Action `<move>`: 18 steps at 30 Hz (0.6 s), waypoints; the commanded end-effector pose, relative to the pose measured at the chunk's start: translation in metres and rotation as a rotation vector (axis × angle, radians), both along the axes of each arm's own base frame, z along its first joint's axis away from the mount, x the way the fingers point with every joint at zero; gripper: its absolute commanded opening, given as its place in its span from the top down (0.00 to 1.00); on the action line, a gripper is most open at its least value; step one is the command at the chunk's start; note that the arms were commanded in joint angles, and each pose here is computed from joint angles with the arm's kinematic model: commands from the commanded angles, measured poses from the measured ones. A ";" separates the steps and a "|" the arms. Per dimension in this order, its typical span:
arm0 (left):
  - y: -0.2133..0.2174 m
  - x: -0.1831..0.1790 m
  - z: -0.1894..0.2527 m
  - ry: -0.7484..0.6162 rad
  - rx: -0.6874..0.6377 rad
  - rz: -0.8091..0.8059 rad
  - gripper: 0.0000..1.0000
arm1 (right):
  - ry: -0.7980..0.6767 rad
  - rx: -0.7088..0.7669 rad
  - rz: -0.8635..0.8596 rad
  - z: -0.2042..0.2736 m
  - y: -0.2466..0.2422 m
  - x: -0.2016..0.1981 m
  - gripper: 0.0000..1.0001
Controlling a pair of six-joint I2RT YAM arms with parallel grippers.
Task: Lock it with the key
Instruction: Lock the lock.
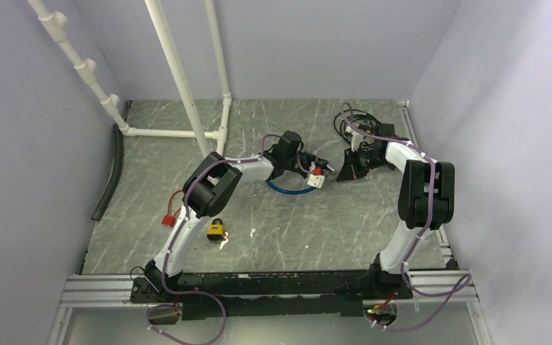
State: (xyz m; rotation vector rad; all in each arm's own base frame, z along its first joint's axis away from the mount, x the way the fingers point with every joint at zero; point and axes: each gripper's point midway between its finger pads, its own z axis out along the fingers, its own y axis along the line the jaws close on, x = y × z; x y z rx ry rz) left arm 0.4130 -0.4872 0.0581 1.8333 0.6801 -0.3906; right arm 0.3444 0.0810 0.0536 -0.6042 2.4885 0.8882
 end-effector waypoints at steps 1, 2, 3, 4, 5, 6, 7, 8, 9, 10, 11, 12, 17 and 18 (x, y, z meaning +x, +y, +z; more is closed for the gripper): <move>0.034 0.054 -0.003 -0.050 0.002 0.172 1.00 | 0.153 0.013 0.043 -0.005 -0.006 -0.049 1.00; 0.035 0.056 -0.003 -0.051 0.001 0.177 1.00 | 0.171 0.025 0.047 -0.005 -0.005 -0.053 1.00; 0.036 0.056 -0.003 -0.051 0.000 0.178 1.00 | 0.177 0.037 0.051 -0.005 -0.004 -0.054 1.00; 0.036 0.056 -0.003 -0.049 -0.002 0.176 1.00 | 0.197 0.052 0.055 -0.005 -0.003 -0.056 1.00; 0.036 0.055 -0.001 -0.051 -0.005 0.172 1.00 | 0.204 0.067 0.058 -0.003 -0.002 -0.057 1.00; 0.036 0.053 0.001 -0.054 -0.013 0.166 1.00 | 0.206 0.087 0.058 -0.001 0.000 -0.056 0.89; 0.035 0.049 0.005 -0.059 -0.032 0.150 1.00 | 0.202 0.099 0.051 0.001 -0.001 -0.053 0.79; 0.034 0.045 0.009 -0.060 -0.043 0.135 1.00 | 0.196 0.104 0.037 0.002 -0.002 -0.050 0.73; 0.033 0.041 0.013 -0.057 -0.054 0.120 1.00 | 0.184 0.108 0.029 0.005 -0.004 -0.047 0.67; 0.031 0.036 0.018 -0.058 -0.068 0.106 1.00 | 0.166 0.106 0.022 0.008 -0.006 -0.042 0.60; 0.030 0.031 0.021 -0.058 -0.081 0.091 1.00 | 0.148 0.106 0.013 0.011 -0.009 -0.038 0.53; 0.029 0.028 0.024 -0.064 -0.093 0.079 1.00 | 0.128 0.112 0.003 0.014 -0.012 -0.034 0.49; 0.025 0.015 0.040 -0.071 -0.155 0.046 1.00 | 0.019 0.126 -0.018 0.036 -0.017 -0.013 0.35; 0.025 0.014 0.044 -0.076 -0.168 0.041 1.00 | 0.000 0.131 -0.029 0.041 -0.017 -0.010 0.34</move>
